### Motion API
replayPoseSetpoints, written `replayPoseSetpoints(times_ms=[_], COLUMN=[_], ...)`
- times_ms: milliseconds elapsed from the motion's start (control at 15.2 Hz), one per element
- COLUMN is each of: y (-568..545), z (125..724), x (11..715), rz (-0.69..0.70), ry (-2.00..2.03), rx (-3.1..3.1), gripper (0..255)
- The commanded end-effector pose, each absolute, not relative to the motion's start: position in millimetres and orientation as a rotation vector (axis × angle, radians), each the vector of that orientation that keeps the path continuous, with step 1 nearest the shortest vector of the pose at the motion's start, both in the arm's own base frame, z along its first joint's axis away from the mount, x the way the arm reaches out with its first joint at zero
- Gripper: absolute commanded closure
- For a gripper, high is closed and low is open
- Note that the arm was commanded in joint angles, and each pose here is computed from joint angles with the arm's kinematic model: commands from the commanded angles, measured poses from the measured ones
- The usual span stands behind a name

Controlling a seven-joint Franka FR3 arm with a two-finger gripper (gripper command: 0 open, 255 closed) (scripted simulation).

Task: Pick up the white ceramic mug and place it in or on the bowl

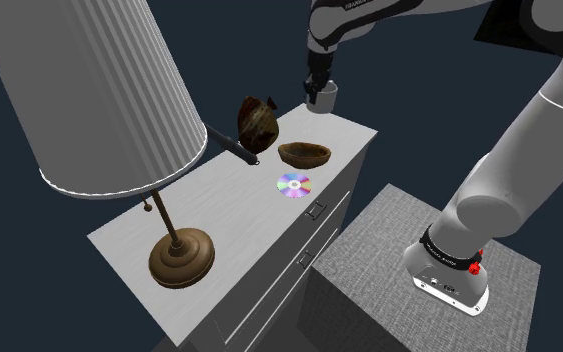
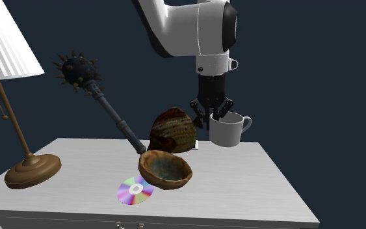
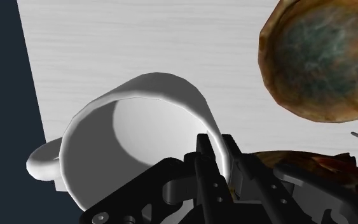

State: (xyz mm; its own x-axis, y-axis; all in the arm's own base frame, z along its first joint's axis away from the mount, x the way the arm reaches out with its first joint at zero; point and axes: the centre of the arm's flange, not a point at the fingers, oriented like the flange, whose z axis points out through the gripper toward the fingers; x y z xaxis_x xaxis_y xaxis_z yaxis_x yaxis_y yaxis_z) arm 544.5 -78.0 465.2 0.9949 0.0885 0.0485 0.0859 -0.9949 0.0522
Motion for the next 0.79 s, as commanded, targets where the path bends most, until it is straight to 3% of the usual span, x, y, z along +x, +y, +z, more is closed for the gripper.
replayPoseSetpoints(times_ms=[0,726], y=[-78,-30], z=[477,515], x=[543,520], rz=[0.078,0.078], ry=[0.135,0.135], rx=[3.088,3.088], gripper=[255,255])
